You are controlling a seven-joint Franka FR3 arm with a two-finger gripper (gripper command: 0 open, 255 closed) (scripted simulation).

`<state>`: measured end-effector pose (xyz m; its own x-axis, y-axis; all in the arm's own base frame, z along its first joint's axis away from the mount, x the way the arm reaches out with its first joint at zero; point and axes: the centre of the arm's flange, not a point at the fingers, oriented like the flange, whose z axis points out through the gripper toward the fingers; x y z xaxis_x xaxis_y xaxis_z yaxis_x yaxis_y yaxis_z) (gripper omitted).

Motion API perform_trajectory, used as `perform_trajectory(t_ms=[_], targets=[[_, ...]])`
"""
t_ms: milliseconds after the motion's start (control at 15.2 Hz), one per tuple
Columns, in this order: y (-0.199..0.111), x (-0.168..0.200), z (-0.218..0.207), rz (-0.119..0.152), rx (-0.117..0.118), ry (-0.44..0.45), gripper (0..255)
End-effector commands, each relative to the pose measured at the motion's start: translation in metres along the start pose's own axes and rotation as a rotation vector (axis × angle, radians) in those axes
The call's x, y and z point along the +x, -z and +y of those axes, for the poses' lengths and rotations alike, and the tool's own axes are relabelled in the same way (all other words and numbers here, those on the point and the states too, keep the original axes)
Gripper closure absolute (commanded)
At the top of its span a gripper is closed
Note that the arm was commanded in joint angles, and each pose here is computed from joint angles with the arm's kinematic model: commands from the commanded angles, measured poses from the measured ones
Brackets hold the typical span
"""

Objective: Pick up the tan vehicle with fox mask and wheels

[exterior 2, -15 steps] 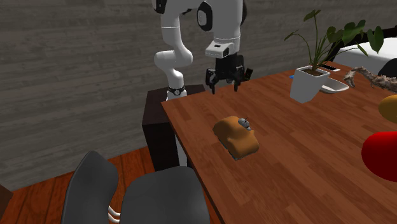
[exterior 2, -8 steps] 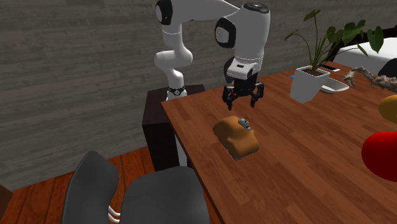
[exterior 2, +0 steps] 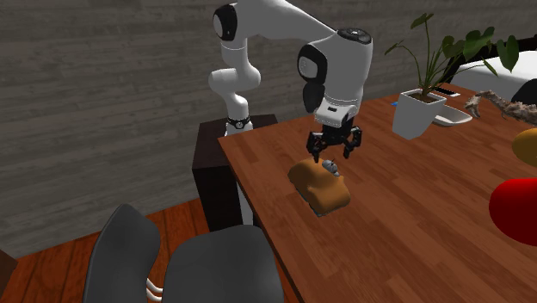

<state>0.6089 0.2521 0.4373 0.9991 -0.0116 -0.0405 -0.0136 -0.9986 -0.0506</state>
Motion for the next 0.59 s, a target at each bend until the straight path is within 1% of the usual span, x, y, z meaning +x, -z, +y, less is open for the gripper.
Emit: perform_trajectory(t_ms=[0, 132, 198, 528], targets=[[-0.0145, 0.0018, 0.0005, 0.000, 0.000, 0.000, 0], [-0.0145, 0.0018, 0.0005, 0.000, 0.000, 0.000, 0], [-0.0144, 0.0019, 0.0005, 0.000, 0.000, 0.000, 255], [-0.0144, 0.0020, 0.0007, 0.000, 0.000, 0.000, 255]])
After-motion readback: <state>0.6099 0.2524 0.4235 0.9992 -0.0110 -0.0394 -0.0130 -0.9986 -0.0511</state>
